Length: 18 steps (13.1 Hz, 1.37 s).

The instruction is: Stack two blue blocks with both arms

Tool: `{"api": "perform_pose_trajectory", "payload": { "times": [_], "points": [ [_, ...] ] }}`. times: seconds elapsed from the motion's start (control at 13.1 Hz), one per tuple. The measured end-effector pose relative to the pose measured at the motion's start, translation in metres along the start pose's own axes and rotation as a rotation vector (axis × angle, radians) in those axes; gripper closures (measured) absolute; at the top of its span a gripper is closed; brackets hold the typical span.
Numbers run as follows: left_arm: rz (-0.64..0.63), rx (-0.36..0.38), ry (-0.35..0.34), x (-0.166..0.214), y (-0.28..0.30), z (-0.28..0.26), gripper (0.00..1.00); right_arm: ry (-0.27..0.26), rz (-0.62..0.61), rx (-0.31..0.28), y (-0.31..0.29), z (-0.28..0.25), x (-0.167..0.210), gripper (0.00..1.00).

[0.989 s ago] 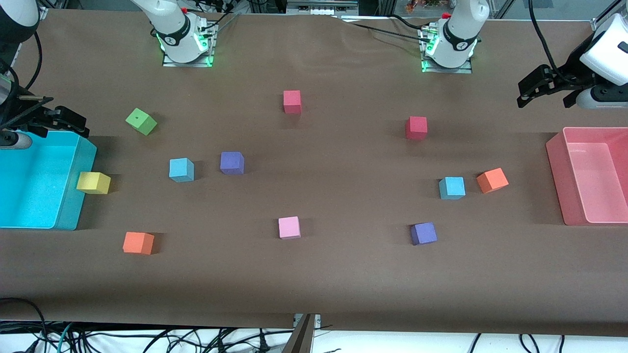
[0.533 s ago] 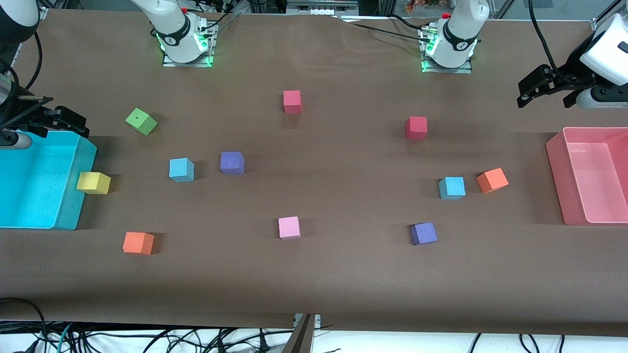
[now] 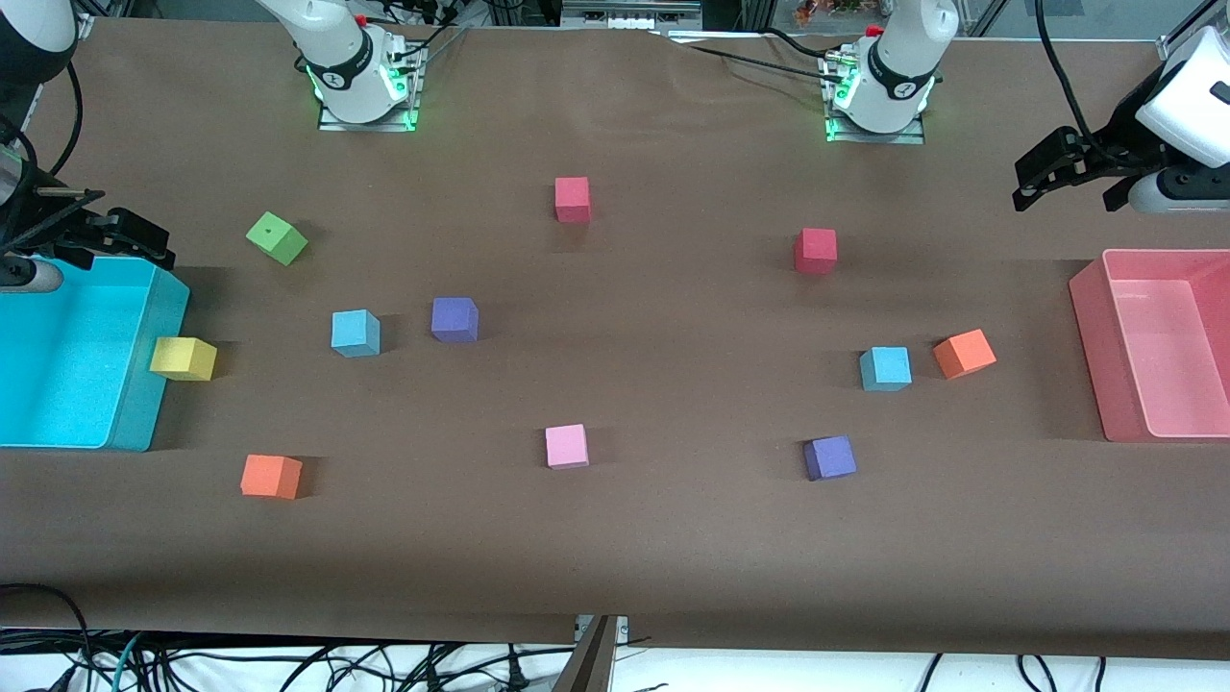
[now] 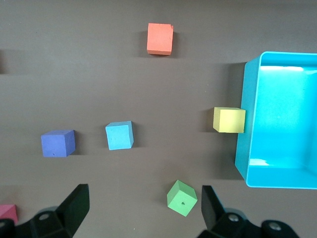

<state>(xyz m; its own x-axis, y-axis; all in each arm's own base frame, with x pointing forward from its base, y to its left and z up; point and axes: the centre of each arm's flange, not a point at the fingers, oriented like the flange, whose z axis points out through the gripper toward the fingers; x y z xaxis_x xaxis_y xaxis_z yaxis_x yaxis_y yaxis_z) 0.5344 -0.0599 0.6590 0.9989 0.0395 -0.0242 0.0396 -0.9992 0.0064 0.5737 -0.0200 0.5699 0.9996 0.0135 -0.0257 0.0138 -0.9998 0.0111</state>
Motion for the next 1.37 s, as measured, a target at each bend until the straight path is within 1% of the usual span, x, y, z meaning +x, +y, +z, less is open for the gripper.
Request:
{"api": "perform_pose_trajectory", "payload": {
  "times": [1.07, 1.37],
  "points": [
    [-0.003, 0.000, 0.000, 0.0003, -0.0015, -0.0001, 0.00, 0.000, 0.000, 0.000, 0.0000, 0.0000, 0.0000, 0.00],
    [0.011, 0.001, -0.011, 0.0054, 0.0059, 0.0084, 0.00, 0.000, 0.000, 0.000, 0.0000, 0.0001, 0.0000, 0.00]
  ]
}}
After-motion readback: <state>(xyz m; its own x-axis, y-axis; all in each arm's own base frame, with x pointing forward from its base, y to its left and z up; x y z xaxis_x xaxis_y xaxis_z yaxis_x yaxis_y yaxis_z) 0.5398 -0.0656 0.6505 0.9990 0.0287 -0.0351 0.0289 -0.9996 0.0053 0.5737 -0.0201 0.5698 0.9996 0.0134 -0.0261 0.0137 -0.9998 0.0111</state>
